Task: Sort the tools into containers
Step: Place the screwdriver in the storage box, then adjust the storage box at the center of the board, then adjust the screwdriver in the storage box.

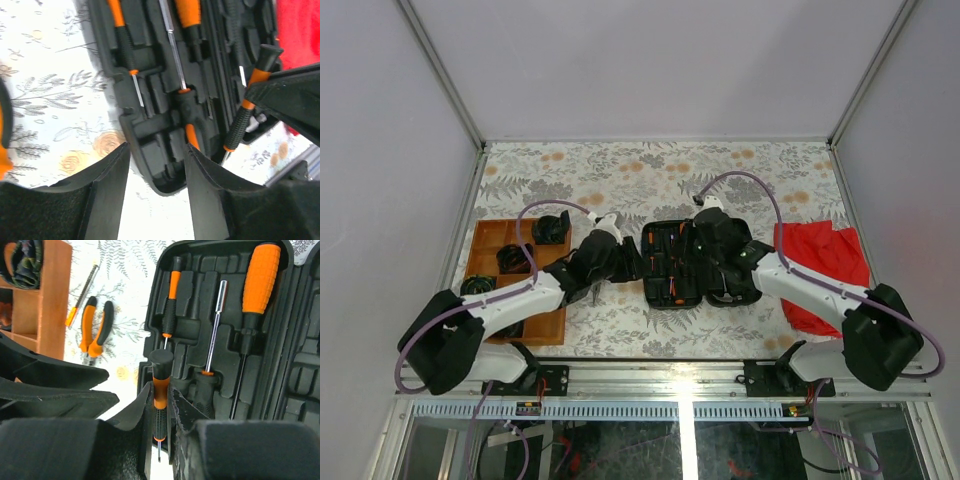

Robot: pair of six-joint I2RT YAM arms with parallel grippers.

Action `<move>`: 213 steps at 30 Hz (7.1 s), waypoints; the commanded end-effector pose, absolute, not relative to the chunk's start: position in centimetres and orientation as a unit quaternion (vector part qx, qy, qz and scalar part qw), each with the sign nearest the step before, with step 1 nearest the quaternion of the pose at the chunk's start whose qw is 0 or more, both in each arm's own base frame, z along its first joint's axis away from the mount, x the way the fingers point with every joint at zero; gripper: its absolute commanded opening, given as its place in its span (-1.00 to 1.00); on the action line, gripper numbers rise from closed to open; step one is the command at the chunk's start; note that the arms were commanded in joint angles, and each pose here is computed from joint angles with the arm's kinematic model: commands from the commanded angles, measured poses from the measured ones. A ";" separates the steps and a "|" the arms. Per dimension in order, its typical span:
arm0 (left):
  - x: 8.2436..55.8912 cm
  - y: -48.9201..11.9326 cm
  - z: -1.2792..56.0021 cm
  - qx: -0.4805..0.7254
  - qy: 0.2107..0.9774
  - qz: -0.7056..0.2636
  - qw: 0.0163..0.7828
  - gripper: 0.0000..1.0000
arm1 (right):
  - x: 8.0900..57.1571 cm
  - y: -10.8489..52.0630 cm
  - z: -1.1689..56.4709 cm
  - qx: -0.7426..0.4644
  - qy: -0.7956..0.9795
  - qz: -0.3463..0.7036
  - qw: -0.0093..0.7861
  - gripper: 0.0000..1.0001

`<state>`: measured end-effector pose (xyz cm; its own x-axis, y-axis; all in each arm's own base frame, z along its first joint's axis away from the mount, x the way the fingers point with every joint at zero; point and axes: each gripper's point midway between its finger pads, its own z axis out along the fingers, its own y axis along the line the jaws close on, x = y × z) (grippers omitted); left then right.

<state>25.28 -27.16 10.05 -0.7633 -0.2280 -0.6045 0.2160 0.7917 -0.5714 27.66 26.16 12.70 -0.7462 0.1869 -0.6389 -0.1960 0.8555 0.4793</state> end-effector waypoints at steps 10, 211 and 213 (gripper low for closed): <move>29.9 -26.2 7.4 -0.031 0.858 -0.390 0.332 -0.08 | 32.6 28.3 11.7 -0.064 0.910 0.240 0.332 -0.99; 30.0 -30.4 4.7 0.039 0.872 -0.394 0.288 -0.95 | 22.4 20.7 -14.9 -0.152 0.982 -0.072 -0.081 -0.99; 30.0 -30.4 4.7 0.040 0.872 -0.393 0.289 -0.96 | 21.7 20.6 -15.5 -0.155 0.981 -0.076 -0.088 -1.00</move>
